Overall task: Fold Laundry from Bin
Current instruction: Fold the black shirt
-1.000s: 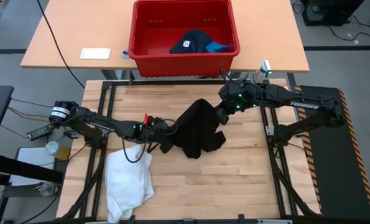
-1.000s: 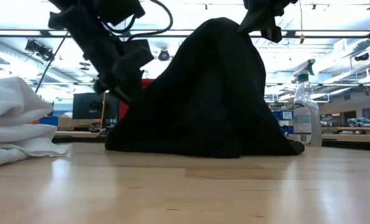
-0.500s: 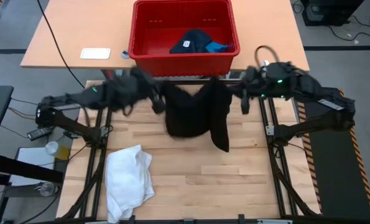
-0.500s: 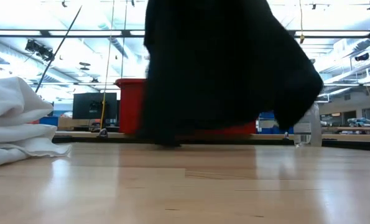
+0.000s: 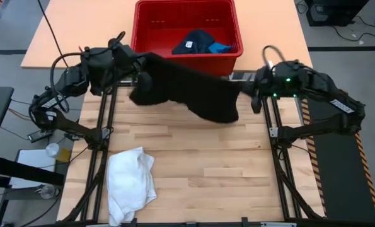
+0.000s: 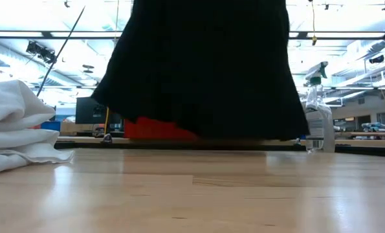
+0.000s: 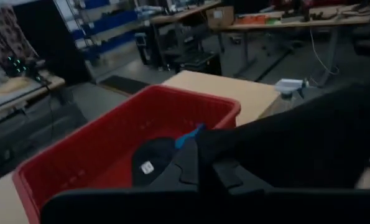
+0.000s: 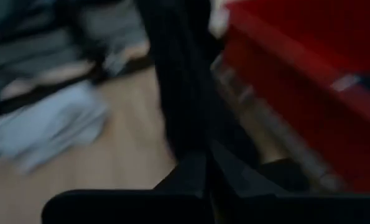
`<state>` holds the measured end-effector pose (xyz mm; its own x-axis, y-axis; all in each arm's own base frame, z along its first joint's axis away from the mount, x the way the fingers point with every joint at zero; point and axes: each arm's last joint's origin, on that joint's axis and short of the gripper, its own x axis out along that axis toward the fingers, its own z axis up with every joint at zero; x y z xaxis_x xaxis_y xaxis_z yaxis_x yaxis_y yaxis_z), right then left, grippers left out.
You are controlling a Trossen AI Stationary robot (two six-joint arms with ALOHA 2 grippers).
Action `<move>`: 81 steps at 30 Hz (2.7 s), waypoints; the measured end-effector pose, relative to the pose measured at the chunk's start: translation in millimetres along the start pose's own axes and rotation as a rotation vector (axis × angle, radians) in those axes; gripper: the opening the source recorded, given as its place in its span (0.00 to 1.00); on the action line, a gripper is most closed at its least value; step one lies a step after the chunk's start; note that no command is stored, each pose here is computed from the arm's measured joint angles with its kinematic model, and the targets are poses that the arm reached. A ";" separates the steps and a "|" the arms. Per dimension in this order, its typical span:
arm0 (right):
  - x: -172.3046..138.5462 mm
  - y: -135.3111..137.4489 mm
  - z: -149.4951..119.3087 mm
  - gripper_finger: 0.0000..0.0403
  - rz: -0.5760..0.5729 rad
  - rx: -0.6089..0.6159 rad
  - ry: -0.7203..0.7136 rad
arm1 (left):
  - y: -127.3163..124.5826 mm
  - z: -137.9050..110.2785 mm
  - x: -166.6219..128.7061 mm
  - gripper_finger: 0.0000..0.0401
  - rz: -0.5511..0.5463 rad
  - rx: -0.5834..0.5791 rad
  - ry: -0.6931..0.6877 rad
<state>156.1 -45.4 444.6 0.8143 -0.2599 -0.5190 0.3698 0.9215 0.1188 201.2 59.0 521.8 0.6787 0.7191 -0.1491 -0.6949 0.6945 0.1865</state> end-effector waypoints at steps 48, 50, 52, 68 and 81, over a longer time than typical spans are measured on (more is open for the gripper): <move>-16.4 -4.3 -2.3 0.03 -0.249 -0.135 0.315 | -36.4 -24.8 19.8 0.00 -0.437 0.284 0.233; -12.8 -0.8 -7.6 0.03 -0.177 -0.105 0.369 | -48.0 -40.1 19.3 0.00 -0.527 0.277 0.346; -1.0 2.7 -18.5 0.03 -0.113 -0.080 0.454 | -65.9 -59.1 22.9 0.00 -0.592 0.250 0.444; 102.1 29.0 -167.5 0.10 0.343 0.160 1.068 | -186.9 -251.9 19.6 0.03 -0.914 -0.028 0.725; 80.5 45.6 -127.6 0.59 0.397 0.130 0.976 | -185.5 -190.8 12.7 0.58 -1.095 -0.119 0.663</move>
<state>181.4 12.5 300.2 0.1962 0.4506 -0.8709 0.2478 0.8366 0.4886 293.3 -56.3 300.0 0.6825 -0.3749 -0.6274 0.1070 0.9005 -0.4216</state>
